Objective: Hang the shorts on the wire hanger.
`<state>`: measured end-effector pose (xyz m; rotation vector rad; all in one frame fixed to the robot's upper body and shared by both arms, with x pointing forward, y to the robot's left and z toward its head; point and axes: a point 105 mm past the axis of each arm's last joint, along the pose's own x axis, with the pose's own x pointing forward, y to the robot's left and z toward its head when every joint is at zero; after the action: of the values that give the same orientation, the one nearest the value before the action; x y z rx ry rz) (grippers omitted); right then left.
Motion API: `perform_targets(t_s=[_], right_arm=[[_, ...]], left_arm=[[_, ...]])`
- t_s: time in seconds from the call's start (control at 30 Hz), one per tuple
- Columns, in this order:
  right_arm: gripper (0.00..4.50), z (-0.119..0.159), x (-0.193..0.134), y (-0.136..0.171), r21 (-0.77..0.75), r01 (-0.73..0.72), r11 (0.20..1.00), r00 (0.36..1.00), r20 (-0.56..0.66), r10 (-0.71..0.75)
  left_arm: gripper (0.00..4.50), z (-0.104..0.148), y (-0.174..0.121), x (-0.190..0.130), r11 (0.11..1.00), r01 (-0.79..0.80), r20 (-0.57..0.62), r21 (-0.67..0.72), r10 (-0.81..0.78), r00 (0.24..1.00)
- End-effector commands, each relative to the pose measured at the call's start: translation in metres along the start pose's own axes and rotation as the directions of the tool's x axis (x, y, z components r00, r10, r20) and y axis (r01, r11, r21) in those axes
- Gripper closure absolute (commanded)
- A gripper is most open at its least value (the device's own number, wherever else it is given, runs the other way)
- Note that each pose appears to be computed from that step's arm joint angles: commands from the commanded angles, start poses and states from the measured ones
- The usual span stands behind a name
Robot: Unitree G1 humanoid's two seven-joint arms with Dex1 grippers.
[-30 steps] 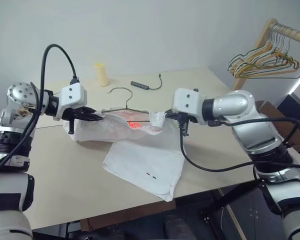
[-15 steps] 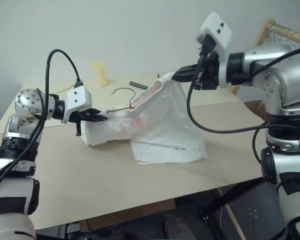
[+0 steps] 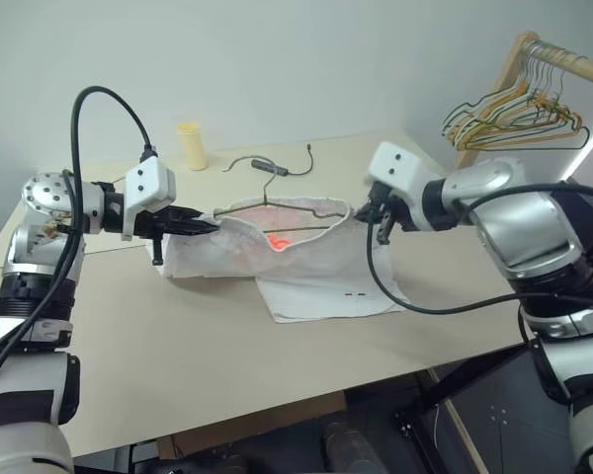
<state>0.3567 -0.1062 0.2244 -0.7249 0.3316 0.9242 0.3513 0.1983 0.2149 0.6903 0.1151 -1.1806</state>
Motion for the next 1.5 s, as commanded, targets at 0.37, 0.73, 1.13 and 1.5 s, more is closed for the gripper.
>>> perform_targets(t_s=[0.37, 0.73, 1.13, 1.5], right_arm=[[4.46, 0.039, -0.012, 0.006, 0.043, -0.036, 0.998, 0.988, 0.149, 0.029], [2.84, 0.014, -0.007, 0.003, -0.448, 0.098, 0.889, 0.987, 0.157, -0.030], [2.84, 0.011, -0.021, 0.002, -0.358, -0.004, 0.934, 0.960, 0.260, 0.104], [0.54, 0.007, -0.025, 0.002, -0.322, -0.041, 0.946, 0.950, 0.279, 0.137]], left_arm=[[4.50, 0.016, -0.009, 0.010, 1.000, 0.012, 0.076, 0.009, -0.013, 0.997], [4.50, 0.018, -0.009, -0.002, 1.000, 0.004, 0.084, 0.022, -0.006, 0.996], [4.50, 0.011, -0.008, -0.003, 0.999, 0.019, 0.041, 0.048, -0.021, 0.999], [4.50, 0.012, -0.006, -0.003, 0.999, 0.020, 0.054, 0.045, -0.023, 0.998]])
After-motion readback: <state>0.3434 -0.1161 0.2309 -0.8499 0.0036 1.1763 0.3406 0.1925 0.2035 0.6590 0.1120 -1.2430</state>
